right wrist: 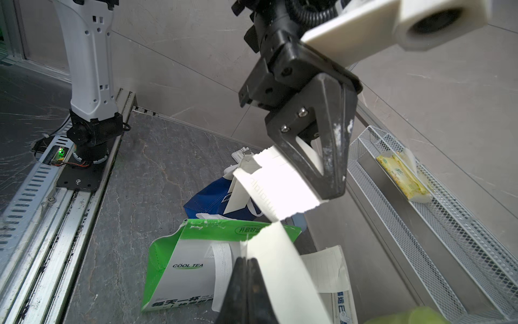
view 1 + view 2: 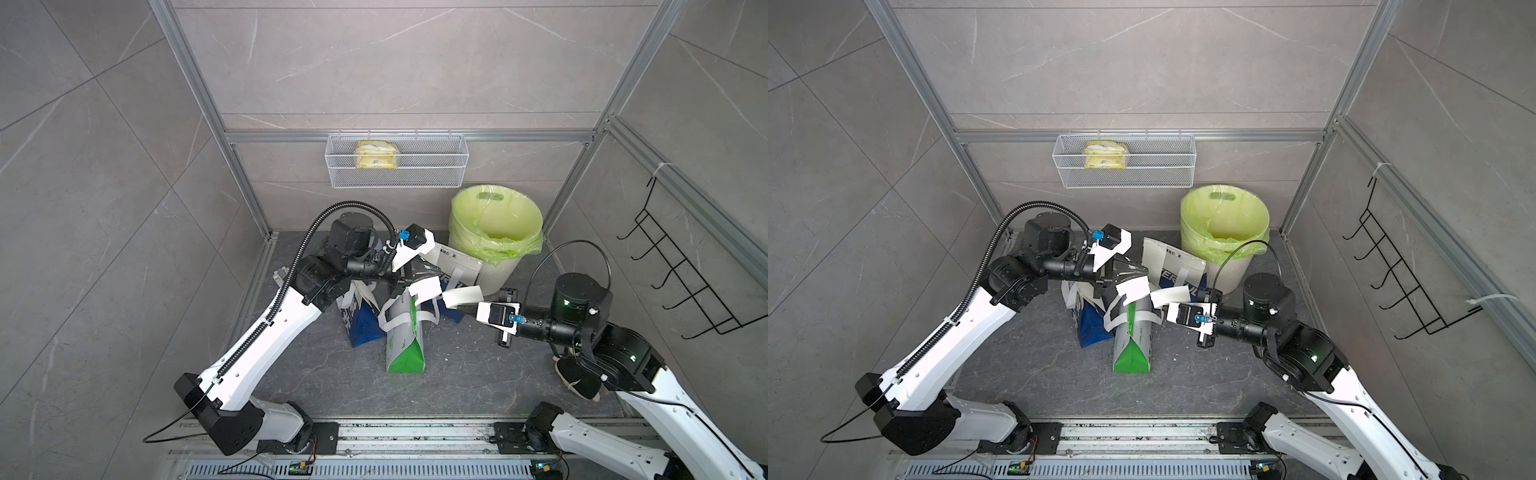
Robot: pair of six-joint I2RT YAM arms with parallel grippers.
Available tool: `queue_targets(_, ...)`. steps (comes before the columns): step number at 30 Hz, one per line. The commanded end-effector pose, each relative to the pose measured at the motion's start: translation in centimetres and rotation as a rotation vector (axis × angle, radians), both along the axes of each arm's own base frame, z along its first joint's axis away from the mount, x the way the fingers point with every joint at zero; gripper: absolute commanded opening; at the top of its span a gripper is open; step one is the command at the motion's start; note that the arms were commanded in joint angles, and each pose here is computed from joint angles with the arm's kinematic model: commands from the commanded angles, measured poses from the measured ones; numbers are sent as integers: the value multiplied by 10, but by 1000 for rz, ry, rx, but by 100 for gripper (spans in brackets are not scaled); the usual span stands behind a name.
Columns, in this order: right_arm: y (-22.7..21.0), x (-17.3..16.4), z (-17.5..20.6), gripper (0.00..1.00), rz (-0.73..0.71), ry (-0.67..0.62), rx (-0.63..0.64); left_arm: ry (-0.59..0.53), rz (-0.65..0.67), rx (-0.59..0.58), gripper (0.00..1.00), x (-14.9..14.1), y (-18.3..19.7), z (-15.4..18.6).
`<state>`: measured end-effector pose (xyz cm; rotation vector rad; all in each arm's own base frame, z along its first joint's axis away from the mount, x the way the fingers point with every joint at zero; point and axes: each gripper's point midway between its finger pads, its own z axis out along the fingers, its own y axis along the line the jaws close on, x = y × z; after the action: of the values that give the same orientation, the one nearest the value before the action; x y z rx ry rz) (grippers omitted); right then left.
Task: Shred takeout receipts and throw away
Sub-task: Shred the takeout receipt.
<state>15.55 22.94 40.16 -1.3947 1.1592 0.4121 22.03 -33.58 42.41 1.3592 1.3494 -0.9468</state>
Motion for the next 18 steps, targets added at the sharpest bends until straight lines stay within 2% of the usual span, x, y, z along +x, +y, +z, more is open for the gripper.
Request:
queue_targets(1, -10, -12, 10, 0, -14, 24, 62, -63, 141, -73, 0, 22, 8, 26)
queue_targets(6, -15, -14, 20, 0, -44, 74, 118, -69, 189, -129, 0, 29, 10, 36)
queue_targets(10, -8, -7, 38, 0, -54, 161, 269, -31, 208, -248, 0, 29, 11, 51)
queue_targets(14, -1, -4, 65, 0, -19, 215, 431, 51, 160, -371, 0, 21, 9, 64)
queue_targets(18, 6, -8, 84, 0, 51, 242, 514, 124, 99, -461, 0, 12, 8, 79)
